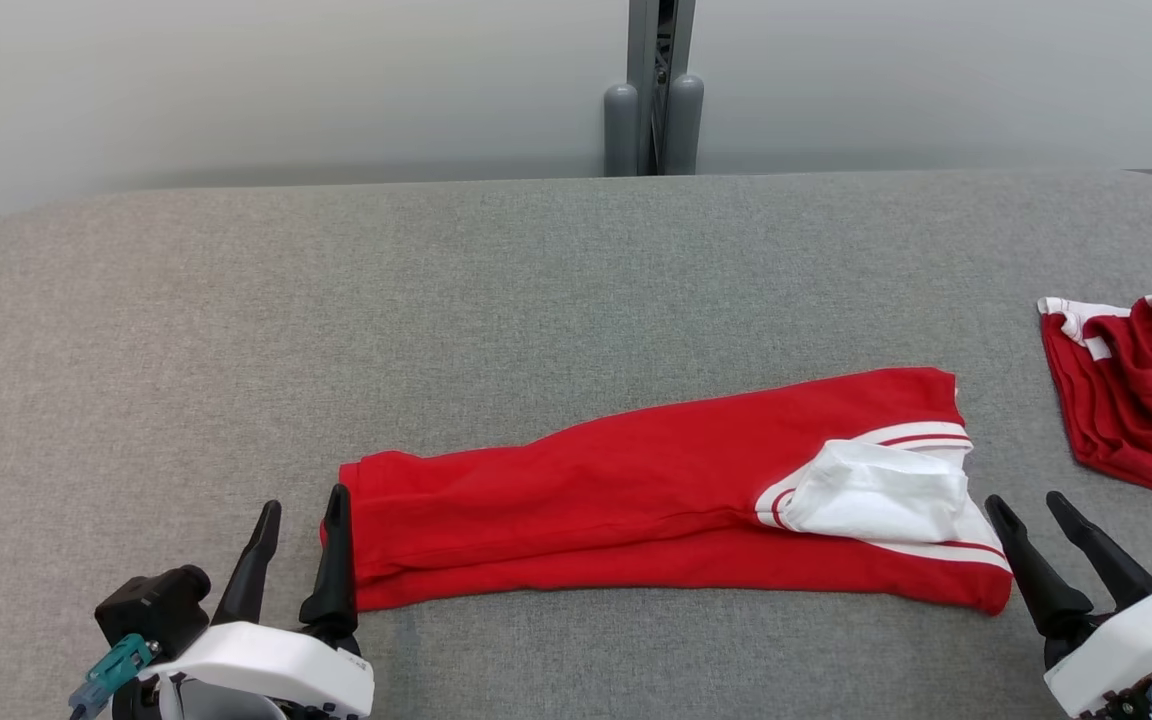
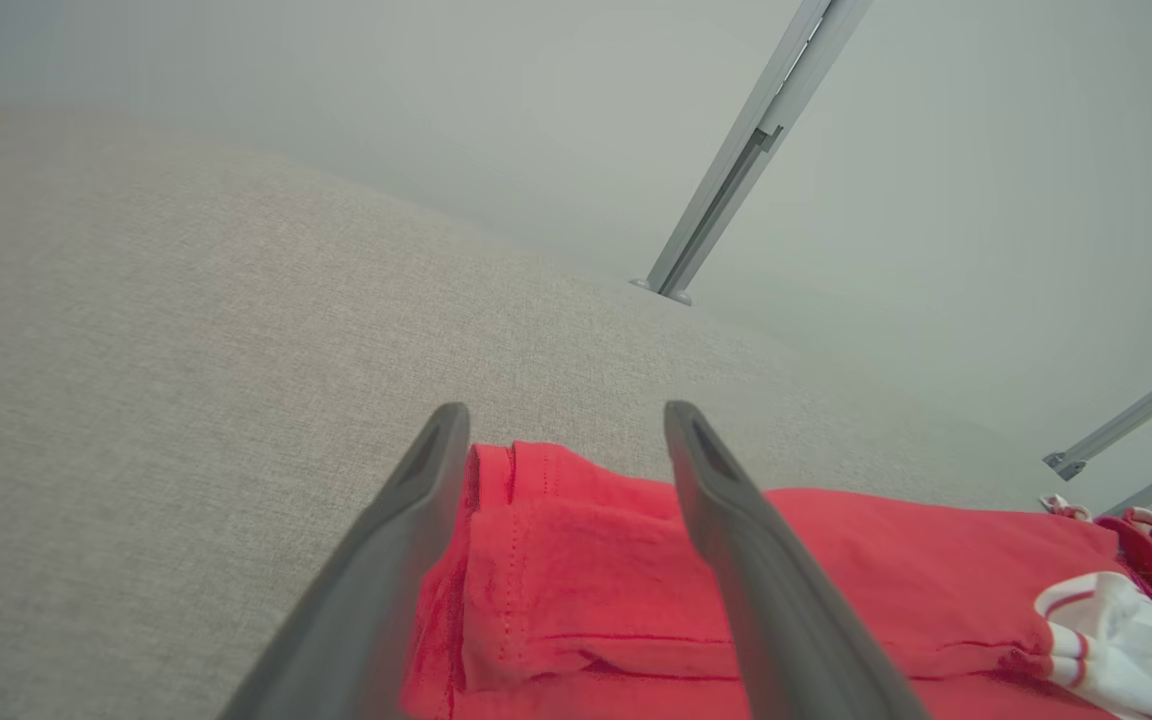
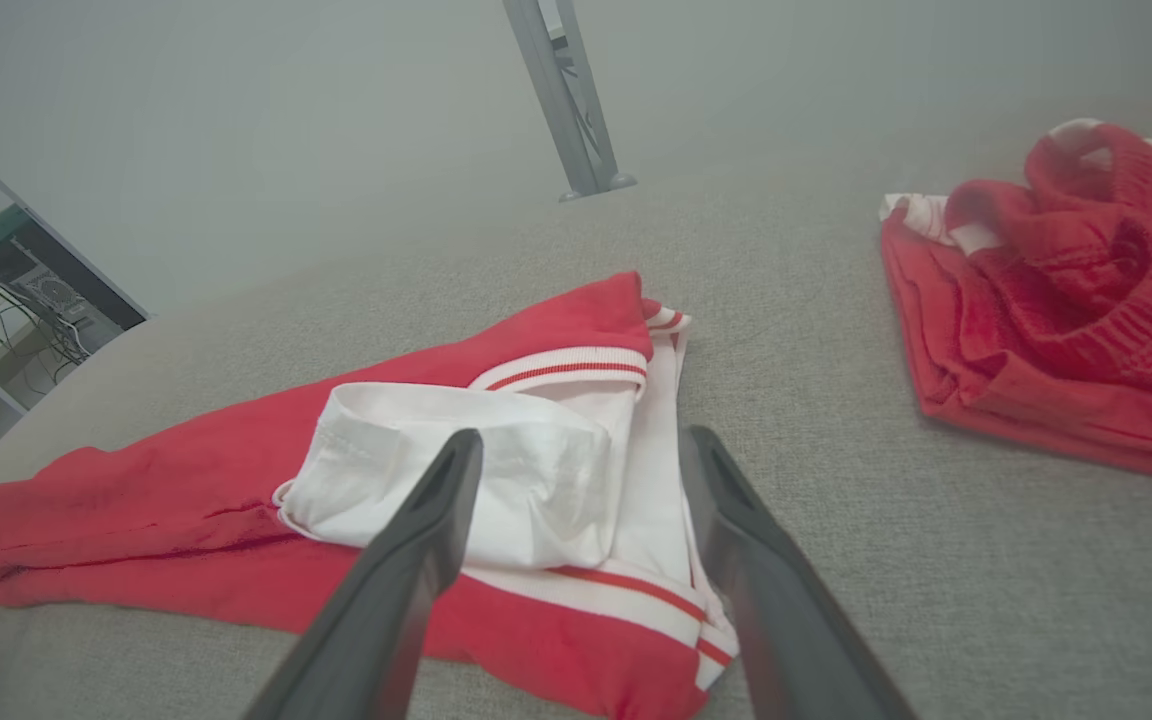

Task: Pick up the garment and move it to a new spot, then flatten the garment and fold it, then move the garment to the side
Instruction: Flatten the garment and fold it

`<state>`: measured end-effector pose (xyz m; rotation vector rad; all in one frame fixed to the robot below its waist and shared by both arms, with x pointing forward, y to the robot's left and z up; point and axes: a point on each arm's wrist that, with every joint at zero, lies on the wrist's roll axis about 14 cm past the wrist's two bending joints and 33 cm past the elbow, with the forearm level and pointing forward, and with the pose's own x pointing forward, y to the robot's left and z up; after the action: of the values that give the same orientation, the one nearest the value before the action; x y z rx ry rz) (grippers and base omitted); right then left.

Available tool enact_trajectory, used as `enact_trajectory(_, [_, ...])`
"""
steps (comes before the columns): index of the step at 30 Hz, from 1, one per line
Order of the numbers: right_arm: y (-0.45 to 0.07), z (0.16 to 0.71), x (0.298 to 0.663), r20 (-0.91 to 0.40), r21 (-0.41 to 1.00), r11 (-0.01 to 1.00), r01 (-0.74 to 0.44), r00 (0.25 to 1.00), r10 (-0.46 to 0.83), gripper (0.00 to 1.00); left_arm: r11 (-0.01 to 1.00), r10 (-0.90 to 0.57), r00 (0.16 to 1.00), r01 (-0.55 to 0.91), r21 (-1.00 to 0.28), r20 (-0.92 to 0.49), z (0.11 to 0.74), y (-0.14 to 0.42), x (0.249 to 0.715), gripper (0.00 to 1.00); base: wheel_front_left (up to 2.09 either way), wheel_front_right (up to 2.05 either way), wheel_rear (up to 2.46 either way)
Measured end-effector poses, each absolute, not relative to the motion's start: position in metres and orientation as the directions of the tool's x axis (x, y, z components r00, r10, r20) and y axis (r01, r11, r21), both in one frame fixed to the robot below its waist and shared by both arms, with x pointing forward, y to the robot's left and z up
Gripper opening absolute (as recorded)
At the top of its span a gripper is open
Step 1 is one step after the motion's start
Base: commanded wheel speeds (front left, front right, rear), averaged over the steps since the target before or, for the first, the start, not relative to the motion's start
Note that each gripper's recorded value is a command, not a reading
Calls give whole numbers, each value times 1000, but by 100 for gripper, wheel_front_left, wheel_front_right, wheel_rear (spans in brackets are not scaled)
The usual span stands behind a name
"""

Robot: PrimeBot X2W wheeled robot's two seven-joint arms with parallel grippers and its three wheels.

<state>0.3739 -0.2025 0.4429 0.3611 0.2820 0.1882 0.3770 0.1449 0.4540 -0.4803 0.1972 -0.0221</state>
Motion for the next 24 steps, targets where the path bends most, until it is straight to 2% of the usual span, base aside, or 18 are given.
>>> enact_trajectory(11, [-184,427,397,-360,307,937,-168,891,278,100,877,-13,990,-55,-478,-137,472,158,367,100,0,0,0])
enact_trajectory(24, [-183,382,416,-526,299,949,-103,811,254,100,864,104,985,-160,-477,-141,472,194,352,100,0,0,0])
